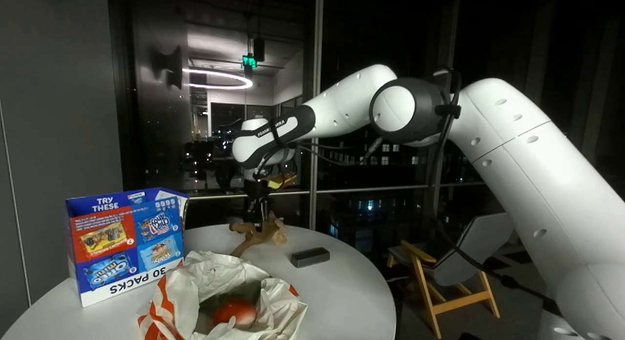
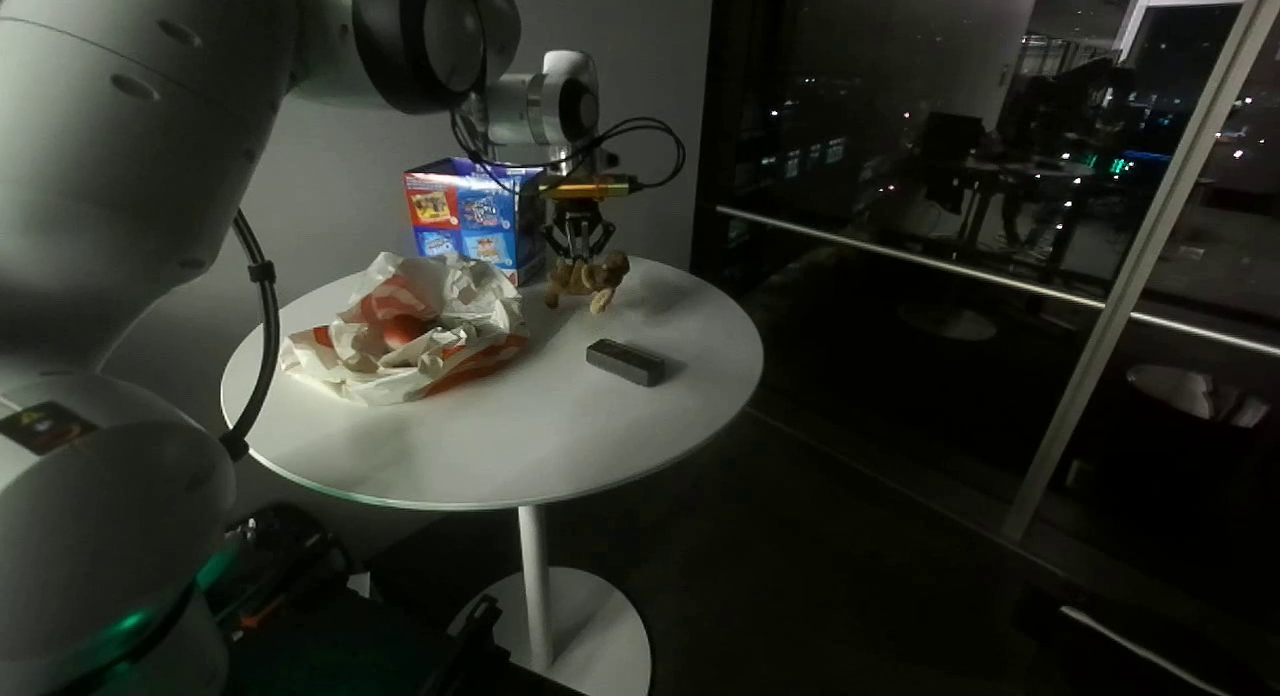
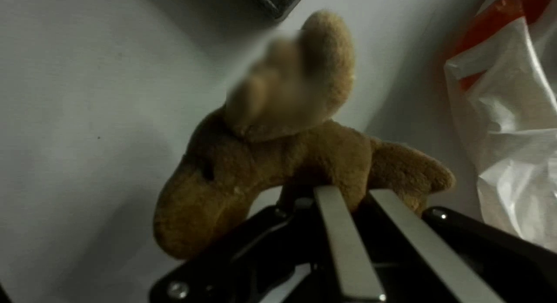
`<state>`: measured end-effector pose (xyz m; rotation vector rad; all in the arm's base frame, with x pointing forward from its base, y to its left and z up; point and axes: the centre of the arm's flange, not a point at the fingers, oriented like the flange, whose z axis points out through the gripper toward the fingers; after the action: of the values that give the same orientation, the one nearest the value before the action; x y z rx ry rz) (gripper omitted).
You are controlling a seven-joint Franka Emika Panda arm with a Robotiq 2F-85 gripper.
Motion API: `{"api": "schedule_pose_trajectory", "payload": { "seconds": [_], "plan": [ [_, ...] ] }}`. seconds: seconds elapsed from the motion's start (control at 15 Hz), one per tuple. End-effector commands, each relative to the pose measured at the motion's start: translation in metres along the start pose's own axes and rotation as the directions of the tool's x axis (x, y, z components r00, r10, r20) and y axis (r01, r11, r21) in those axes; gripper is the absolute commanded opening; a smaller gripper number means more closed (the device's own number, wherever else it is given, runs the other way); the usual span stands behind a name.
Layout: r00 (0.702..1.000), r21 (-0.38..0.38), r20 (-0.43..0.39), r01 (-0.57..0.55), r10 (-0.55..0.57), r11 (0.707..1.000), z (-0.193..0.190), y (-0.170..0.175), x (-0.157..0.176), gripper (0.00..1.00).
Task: Put the horse and the grey thing into the carrier bag and move it to the right
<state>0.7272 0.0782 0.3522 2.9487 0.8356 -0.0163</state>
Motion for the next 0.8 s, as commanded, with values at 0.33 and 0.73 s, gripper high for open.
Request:
{"api": "schedule_pose_trajectory", "payload": {
  "seconds": [0.33, 0.73],
  "plan": [
    [0.929, 0.098, -0.018, 0.370, -0.370, 0.924, -0.092, -0.113, -0.089, 0.09],
    [0.804, 0.320, 0.053, 0.549, -0.593, 0.772, -0.029, -0.177, -0.093, 0.09]
  ]
}}
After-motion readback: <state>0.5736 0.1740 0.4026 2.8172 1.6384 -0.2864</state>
